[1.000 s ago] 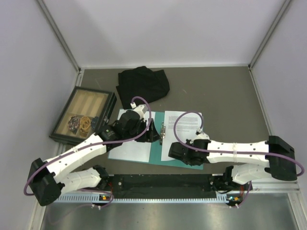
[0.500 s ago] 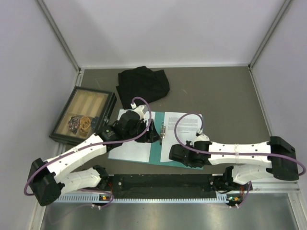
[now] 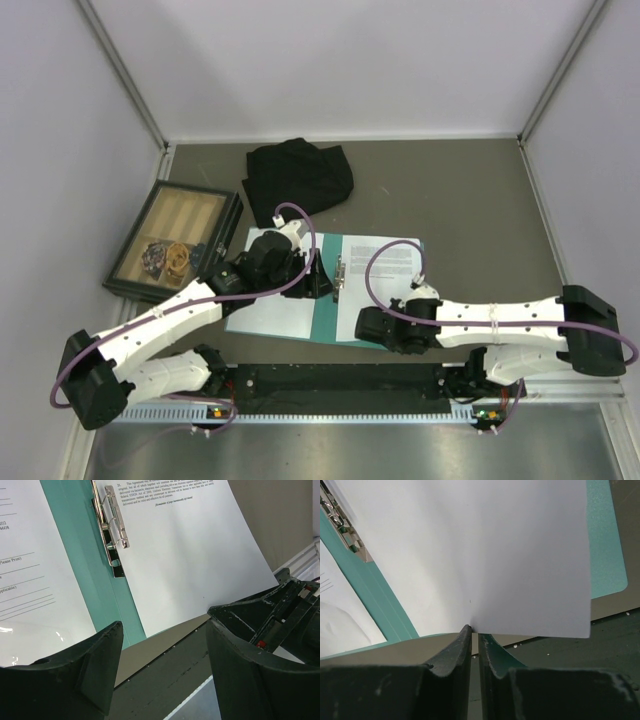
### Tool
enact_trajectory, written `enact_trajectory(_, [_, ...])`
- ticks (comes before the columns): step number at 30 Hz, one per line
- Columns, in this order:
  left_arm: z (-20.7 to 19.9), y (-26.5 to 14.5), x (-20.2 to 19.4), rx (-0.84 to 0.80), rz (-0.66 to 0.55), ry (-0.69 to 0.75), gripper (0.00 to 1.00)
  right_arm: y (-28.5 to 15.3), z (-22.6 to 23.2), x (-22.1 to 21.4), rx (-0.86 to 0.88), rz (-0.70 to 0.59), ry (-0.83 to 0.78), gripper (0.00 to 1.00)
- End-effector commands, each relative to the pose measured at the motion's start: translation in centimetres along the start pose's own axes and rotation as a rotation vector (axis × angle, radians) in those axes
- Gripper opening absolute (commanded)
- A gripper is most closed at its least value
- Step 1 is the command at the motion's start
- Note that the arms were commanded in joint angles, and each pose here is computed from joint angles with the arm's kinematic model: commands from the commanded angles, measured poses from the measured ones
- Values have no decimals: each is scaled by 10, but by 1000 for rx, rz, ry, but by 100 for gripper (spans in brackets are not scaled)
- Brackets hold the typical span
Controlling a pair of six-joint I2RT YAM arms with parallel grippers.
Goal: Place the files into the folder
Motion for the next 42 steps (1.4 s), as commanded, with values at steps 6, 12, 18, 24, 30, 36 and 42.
enact_trajectory(6, [-3, 1, 5, -30, -36, 6, 72, -4, 2, -4, 27, 15, 7, 13])
enact_trajectory(12, [-3, 2, 5, -34, -32, 3, 72, -4, 7, -11, 24, 33, -8, 16])
enact_trajectory(18, [-3, 0, 5, -31, -37, 6, 72, -3, 6, -10, 21, 34, -7, 18])
enact_trajectory(24, [-3, 1, 4, -38, -33, 4, 72, -2, 5, -10, 16, 33, -12, 21])
enact_trajectory(30, [-2, 2, 3, -34, -30, 5, 72, -4, 2, -10, 17, 43, -48, 47])
enact_trajectory(36, [0, 1, 5, -20, -33, 13, 72, -23, -15, -15, 1, 55, -207, 95])
enact_trajectory(42, [5, 5, 14, 21, -36, 28, 73, -42, -26, 3, 61, 59, -383, 99])
Point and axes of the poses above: each gripper's point midway between its finger pads, its own y axis out along the fingers, its own z axis along the line the jaws close on, x = y × z, the point moved 9 cm from there along -y, back along the fingers, and after that the axes turned 11 degrees about y, right-handed, at the moved point
